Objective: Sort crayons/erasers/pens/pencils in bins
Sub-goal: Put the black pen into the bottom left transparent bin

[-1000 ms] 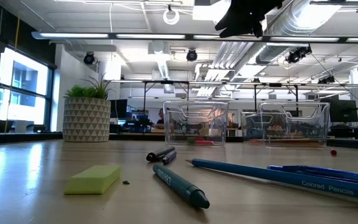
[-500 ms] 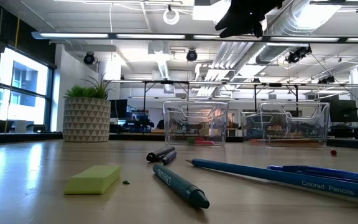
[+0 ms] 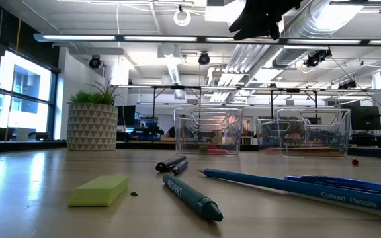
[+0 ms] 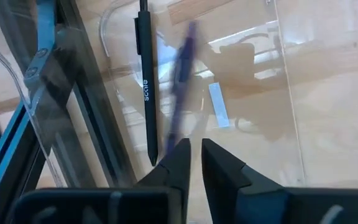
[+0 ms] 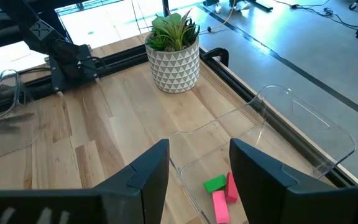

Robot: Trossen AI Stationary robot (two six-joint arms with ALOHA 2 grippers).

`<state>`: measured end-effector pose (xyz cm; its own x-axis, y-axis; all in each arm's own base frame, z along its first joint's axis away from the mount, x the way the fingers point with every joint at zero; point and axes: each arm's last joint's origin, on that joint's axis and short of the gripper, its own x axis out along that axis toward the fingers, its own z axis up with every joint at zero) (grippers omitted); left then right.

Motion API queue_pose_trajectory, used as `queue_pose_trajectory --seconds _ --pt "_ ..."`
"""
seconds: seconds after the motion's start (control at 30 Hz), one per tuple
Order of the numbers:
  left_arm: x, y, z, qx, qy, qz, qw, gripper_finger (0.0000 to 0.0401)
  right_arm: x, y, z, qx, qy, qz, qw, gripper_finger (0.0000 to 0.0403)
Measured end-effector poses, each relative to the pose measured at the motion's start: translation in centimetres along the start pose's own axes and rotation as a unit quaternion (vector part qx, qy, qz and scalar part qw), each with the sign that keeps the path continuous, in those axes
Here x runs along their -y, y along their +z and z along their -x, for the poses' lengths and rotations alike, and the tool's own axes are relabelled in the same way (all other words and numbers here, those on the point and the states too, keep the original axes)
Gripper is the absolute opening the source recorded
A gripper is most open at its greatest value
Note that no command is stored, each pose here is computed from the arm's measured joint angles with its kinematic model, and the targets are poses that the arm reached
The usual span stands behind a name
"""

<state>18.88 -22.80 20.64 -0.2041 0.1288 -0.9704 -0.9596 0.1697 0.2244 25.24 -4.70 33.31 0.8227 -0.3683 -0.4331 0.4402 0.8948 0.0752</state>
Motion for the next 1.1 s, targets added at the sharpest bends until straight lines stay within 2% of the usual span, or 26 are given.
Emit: queue_pose_trajectory --seconds 0.23,0.43,0.63,0.87,1.1 --pt "-0.3 0.2 0.3 0.002 0.004 0.014 1.0 0.0005 0.0 0.0 0.0 0.0 0.0 0.0 1.0 0.0161" --pt "-1.3 1.5 2.0 0.005 -0.025 0.02 0.999 0.003 0.0 0.0 0.0 0.0 0.0 0.016 1.0 0.0161" --pt "-2.9 4.6 4.5 0.052 -0.075 0.04 0.995 0.0077 0.0 0.0 0.0 -0.001 0.0 0.026 1.0 0.0161" --pt "-3.5 8.1 6.3 0.144 -0.151 0.057 0.976 0.0124 0.1 -0.6 0.0 -0.031 -0.009 0.027 0.999 0.0161" --pt "-2.2 11.3 6.6 0.202 -0.146 0.018 0.968 0.0133 0.4 -1.5 0.1 -0.071 -0.032 -0.01 0.997 0.0161"
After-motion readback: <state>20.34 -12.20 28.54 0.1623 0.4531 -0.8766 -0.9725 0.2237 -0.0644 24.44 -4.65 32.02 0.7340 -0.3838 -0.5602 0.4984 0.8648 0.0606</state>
